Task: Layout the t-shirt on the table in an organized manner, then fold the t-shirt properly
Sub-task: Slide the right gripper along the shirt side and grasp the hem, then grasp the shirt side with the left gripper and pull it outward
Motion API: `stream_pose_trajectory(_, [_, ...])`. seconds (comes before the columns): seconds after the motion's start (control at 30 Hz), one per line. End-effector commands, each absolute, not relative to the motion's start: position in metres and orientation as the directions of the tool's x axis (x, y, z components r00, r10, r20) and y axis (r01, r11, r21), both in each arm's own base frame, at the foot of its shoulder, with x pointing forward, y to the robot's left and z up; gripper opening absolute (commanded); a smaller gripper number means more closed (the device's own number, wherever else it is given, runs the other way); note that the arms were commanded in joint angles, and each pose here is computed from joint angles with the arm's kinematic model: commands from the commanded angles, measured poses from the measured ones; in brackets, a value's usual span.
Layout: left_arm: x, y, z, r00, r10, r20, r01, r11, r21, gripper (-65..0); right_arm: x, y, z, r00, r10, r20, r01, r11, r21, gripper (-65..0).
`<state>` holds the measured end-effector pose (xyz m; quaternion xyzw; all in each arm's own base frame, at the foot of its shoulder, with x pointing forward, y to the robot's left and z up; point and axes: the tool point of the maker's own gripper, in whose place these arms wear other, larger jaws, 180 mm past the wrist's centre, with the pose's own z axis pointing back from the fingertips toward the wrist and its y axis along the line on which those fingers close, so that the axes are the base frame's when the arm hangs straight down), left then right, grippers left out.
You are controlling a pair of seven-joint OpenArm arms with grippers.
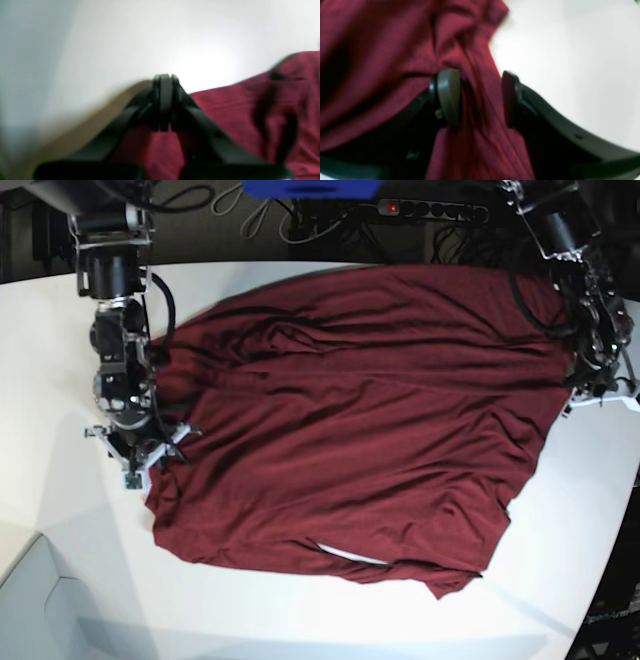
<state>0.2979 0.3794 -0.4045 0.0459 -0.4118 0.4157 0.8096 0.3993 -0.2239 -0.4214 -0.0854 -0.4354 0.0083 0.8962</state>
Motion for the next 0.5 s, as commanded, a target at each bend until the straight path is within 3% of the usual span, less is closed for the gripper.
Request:
stream_pose_trajectory(0.0, [0.322,0.383,-0.367,0.239,0.594,0.768,-0.672,0.672,-0.311,-64.9,0.399,-0.242,-0.416,0.627,0.085,0.774,0.092,0.979,-0.183,-46.6])
stream_pose_trajectory(0.13, [0.352,0.361,-0.327,0.15,0.596,0.789,-0.601,0.688,-0.406,-64.6,0.375,-0.26,-0.432,0.659,0.043,0.751,0.14,0.974,-0.18,-56.8])
stream_pose_trajectory(0.2, [0.372,0.341,-0.318,0.17,0.58,0.797,-0.549,0.727,-0.413,-64.7,0.365,-0.265,-0.436,0.668,0.034,0.744,0.153,0.971,-0.181,-58.9])
stream_pose_trajectory(0.47, [0.455,0.26,-0.307,0.289,0.525,0.801,-0.373,0.832,-0.411,-64.9,0.343,-0.269,-0.415,0.623,0.057,0.78,0.162,0.966,-0.2,-59.5])
